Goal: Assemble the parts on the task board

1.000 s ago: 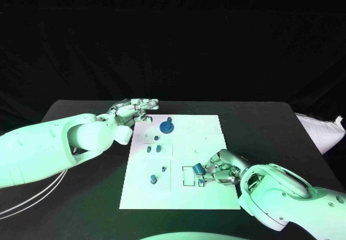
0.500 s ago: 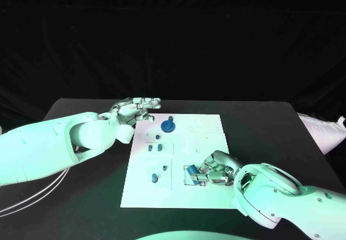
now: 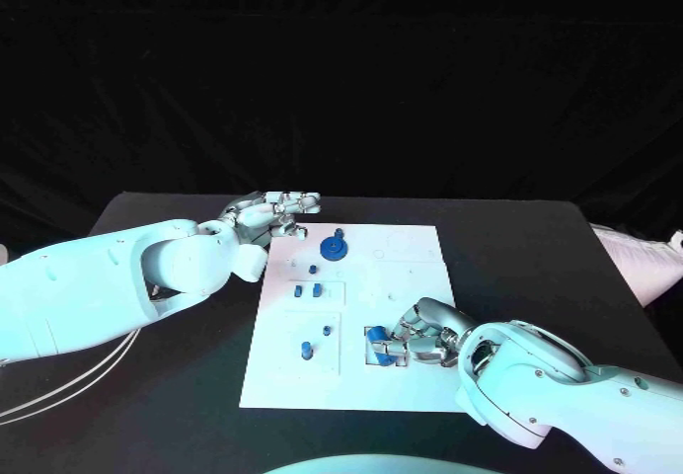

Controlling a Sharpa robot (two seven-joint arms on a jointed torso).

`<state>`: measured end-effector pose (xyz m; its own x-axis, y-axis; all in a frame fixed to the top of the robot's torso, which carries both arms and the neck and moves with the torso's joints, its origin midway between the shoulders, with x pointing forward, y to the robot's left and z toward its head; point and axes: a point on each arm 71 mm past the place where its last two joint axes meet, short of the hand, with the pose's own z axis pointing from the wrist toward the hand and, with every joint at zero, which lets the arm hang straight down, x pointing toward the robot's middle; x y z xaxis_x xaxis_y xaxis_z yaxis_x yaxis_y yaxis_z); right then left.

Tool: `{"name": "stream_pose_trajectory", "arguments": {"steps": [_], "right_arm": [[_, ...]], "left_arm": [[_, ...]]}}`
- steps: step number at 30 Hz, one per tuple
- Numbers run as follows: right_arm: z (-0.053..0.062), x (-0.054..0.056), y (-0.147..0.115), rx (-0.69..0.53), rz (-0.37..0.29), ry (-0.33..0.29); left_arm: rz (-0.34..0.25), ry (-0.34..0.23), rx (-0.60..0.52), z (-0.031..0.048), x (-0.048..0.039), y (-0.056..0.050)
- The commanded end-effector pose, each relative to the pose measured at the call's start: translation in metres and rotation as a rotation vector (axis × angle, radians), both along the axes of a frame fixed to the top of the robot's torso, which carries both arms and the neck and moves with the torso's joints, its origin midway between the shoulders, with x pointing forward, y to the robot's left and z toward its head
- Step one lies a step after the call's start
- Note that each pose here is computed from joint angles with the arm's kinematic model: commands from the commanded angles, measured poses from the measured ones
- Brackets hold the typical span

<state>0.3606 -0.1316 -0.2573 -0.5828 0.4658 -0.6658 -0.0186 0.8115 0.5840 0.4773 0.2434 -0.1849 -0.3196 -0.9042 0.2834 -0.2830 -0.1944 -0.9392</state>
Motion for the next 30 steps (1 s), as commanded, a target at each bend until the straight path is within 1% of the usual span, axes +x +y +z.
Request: {"name": "stream_pose_trajectory", "arguments": {"steps": [1,11,22,26,30], "right_arm": [[-0.0015,0.0002,0.0001,-0.027,0.017,-0.014],[0.0014,0.0006,0.0009,-0.036,0.027,-0.058],[0.0059,-0.0032,0.0014,-0.041,0.048,-0.085],[0.0059,-0.0015,0.0012,-0.061,0.053,-0.109],[0.0041,0.0015,0.0004,-0.079,0.053,-0.120]], "left_arm": [[-0.019,-0.007,-0.010,0.0013,-0.0006,-0.0029],[-0.020,-0.006,-0.010,0.0012,-0.0004,-0.0028],[-0.022,-0.005,-0.010,0.0010,-0.0005,-0.0025],[-0.023,-0.005,-0.011,0.0010,-0.0005,-0.0027],[-0.025,-0.004,-0.011,0.0010,-0.0005,-0.0033]]}}
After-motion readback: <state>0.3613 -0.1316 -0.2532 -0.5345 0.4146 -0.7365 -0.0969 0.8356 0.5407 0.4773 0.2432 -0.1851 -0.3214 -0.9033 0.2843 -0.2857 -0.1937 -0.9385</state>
